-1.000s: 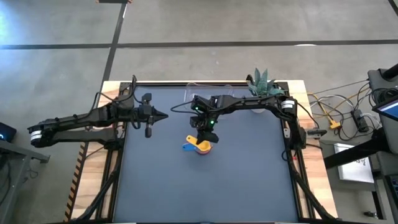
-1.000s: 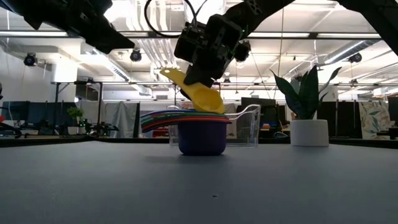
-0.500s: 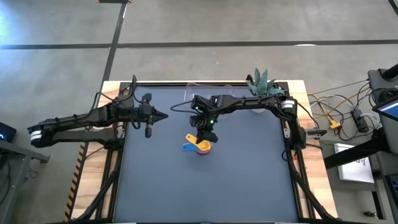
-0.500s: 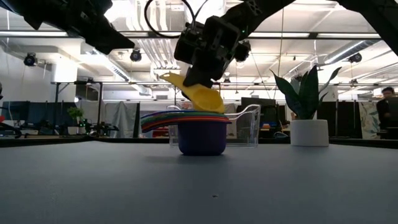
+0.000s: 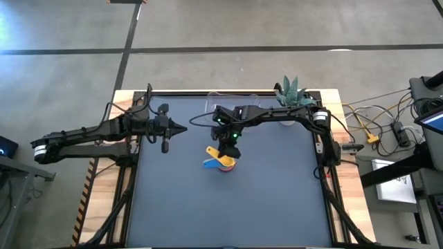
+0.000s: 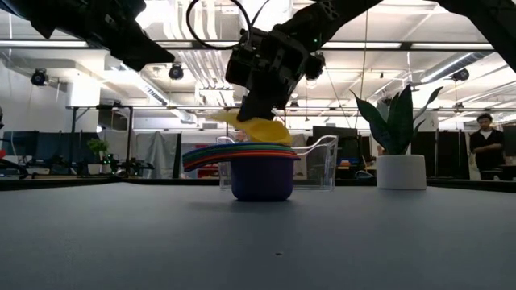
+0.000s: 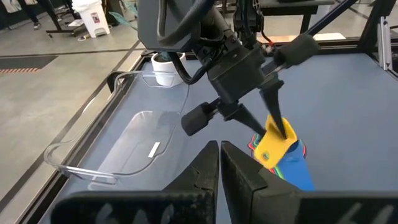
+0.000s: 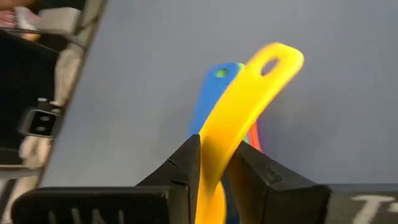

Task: Nest measuring cups in basket
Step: Stack the yellow measuring cup on top of the blue measuring cup, then put the nested measuring cups into the transparent bin

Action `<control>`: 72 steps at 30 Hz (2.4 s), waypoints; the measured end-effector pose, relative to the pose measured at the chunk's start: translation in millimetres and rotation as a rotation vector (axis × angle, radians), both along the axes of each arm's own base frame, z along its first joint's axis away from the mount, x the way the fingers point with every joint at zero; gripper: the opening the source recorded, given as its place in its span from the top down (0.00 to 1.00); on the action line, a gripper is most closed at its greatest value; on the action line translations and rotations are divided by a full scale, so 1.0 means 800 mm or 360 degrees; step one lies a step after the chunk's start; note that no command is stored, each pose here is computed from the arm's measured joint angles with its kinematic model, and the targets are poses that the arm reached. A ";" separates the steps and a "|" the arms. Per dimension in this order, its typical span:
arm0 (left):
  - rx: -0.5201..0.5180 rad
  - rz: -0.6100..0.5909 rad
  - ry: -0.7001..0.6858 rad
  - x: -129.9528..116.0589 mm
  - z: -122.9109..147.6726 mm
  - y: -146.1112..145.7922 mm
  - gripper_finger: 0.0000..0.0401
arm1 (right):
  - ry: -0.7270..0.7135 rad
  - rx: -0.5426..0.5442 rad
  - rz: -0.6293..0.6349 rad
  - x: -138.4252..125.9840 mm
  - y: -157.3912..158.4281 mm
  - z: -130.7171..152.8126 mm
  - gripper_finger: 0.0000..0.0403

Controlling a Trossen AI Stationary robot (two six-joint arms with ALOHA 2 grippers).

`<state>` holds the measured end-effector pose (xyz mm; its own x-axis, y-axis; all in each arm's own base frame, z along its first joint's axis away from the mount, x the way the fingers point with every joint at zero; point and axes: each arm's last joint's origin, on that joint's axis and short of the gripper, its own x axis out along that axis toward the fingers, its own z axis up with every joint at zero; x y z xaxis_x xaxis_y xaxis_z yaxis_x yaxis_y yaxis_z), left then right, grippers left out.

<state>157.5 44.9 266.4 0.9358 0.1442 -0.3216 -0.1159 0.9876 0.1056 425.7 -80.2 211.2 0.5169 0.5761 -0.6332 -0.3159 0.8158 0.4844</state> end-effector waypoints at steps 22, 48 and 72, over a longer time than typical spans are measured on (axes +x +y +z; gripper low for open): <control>-0.0043 -0.0035 0.0018 0.001 -0.002 -0.001 1.00 | 0.0023 -0.0203 -0.0028 0.002 -0.004 0.018 0.60; -0.0069 -0.0438 0.0203 0.059 -0.040 -0.030 0.72 | 0.0149 -0.0594 -0.0127 -0.046 0.059 0.066 0.62; -0.0028 -0.0214 0.0881 0.166 -0.032 -0.038 0.25 | -0.0733 -0.0590 -0.0505 -0.166 0.100 0.069 0.66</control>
<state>290.6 14.2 240.6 0.6366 0.0257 -0.7707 0.0787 0.9921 0.0981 293.2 -0.3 266.3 0.8901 0.1385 -0.4341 -0.1408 0.9897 0.0272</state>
